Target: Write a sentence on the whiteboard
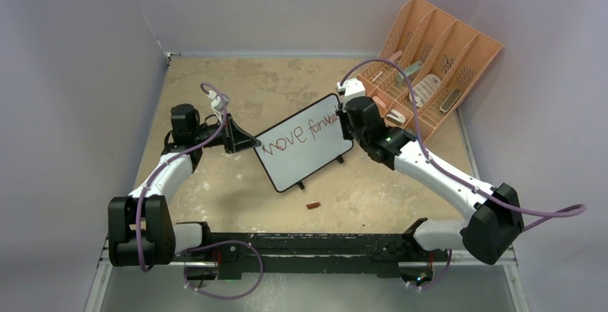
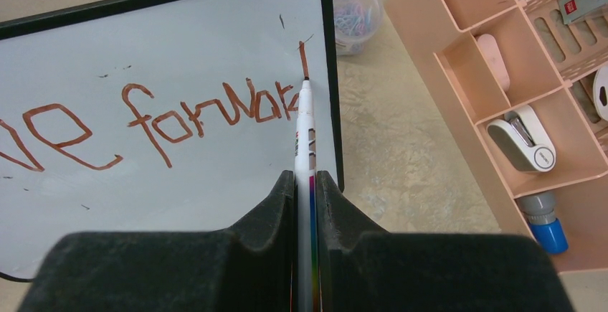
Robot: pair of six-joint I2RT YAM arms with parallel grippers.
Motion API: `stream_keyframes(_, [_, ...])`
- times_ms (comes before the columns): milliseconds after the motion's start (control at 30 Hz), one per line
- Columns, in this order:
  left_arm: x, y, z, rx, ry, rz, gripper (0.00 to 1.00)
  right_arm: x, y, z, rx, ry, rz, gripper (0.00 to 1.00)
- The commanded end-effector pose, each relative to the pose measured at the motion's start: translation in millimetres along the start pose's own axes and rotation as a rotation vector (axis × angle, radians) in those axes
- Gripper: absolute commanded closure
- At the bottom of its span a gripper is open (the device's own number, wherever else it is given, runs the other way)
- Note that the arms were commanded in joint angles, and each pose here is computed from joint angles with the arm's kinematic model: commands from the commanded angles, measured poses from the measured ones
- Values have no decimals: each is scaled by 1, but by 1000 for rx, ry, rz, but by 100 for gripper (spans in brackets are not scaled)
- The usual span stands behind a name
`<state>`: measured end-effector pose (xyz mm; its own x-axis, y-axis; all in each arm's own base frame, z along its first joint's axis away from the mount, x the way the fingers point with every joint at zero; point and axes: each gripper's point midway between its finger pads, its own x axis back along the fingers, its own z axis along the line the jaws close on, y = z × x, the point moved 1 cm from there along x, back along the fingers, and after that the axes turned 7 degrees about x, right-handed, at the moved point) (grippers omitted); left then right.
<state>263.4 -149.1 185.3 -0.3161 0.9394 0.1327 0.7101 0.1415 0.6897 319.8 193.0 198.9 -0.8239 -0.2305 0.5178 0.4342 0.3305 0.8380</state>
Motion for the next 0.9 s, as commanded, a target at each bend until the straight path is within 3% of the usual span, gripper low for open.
stream_keyframes(0, [-1, 8, 2, -67, 5, -5, 100, 5, 2, 1, -23, 18, -14, 100])
stream_keyframes(867, [-2, 8, 3, -65, 9, -6, 100, 6, -13, 1, -19, 19, 20, 100])
